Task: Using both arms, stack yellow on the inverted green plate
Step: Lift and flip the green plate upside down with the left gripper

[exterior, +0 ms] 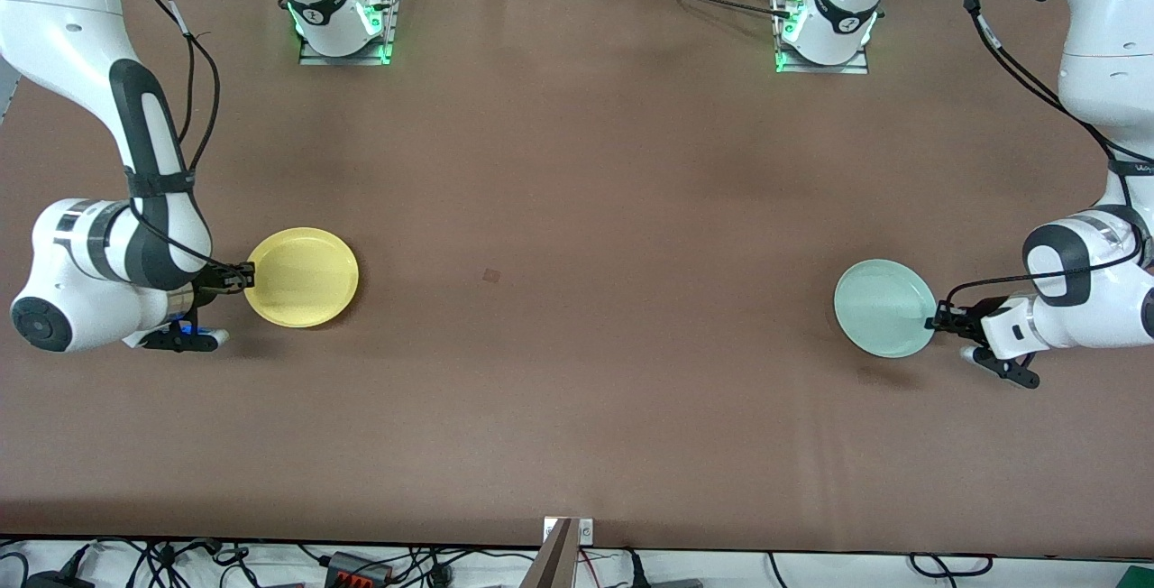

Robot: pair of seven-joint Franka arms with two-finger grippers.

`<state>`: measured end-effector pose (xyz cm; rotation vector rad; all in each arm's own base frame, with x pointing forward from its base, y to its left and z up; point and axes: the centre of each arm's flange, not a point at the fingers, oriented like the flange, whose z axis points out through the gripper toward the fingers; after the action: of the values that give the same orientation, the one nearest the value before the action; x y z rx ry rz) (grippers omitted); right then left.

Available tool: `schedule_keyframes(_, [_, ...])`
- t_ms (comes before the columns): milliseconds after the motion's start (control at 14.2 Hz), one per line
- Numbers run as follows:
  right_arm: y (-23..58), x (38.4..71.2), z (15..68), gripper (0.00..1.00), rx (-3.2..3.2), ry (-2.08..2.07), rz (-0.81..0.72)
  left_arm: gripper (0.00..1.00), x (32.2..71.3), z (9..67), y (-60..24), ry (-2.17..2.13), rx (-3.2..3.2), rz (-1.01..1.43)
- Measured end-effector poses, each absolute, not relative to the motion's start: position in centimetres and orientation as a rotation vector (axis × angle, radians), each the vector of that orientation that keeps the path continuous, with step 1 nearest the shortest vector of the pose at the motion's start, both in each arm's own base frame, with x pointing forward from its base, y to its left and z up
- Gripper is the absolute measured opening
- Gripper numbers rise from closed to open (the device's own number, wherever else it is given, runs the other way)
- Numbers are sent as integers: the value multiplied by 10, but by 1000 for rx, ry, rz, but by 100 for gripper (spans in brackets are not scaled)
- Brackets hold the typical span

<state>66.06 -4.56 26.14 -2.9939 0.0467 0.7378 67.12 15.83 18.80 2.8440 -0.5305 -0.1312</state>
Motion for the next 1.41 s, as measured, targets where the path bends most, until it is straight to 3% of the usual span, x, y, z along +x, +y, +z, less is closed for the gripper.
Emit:
schedule_keyframes(352, [-30,662,267,3,-2890,21,725,2,704,259,87,-613,2942,-100])
schedule_keyframes(634, [-23,664,270,3,-2876,6,713,2,704,320,-24,-674,3207,-197])
schedule_keyframes(986, [-20,664,271,3,-2857,13,705,2,666,329,-192,-764,3543,-195])
schedule_keyframes(1408, [-20,664,271,3,-2854,12,704,2,612,316,-315,-1066,3841,84])
